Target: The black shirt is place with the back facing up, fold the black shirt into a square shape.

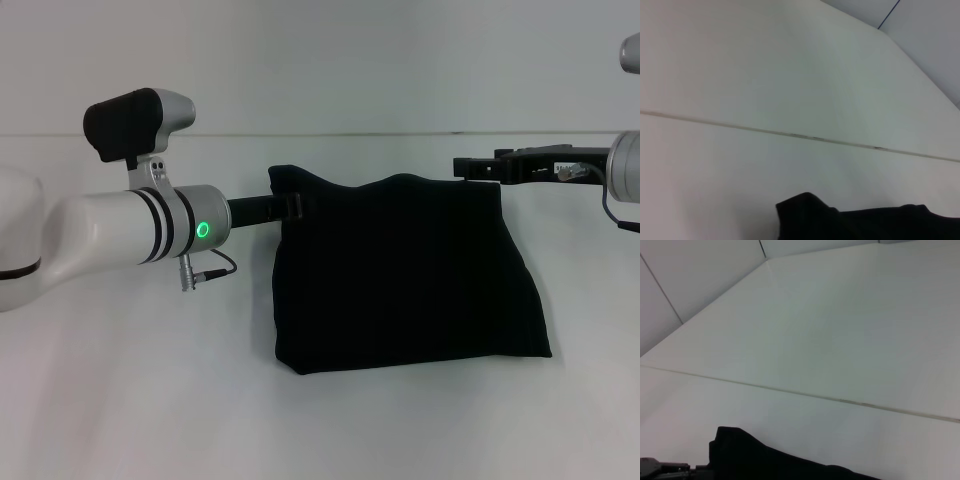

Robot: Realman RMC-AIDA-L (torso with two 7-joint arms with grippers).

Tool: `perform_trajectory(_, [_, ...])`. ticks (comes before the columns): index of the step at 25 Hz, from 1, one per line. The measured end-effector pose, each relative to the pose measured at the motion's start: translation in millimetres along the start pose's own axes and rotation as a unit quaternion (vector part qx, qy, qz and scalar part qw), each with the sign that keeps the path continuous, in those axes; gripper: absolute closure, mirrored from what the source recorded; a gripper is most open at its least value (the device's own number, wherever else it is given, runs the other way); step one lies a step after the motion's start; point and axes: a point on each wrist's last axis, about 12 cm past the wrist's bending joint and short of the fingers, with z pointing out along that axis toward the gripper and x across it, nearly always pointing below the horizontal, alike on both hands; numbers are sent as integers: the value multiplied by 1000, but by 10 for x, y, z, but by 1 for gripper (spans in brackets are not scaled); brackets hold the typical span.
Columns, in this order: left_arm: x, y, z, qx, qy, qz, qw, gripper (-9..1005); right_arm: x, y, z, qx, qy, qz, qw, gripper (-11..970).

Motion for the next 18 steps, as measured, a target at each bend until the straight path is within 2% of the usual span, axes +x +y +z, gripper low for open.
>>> perform_trajectory(5, [-30, -11, 5, 0, 1, 5, 1000, 834, 3, 1, 3, 1, 0, -4, 1000, 165])
perform_trajectory(11, [-150, -46, 6, 5, -3, 17, 1000, 958, 11, 3, 6, 1, 0, -4, 1000, 164])
perform_trajectory(18, [-226, -40, -3, 1, -9, 23, 1000, 959, 31, -4, 2, 2, 0, -3, 1000, 165])
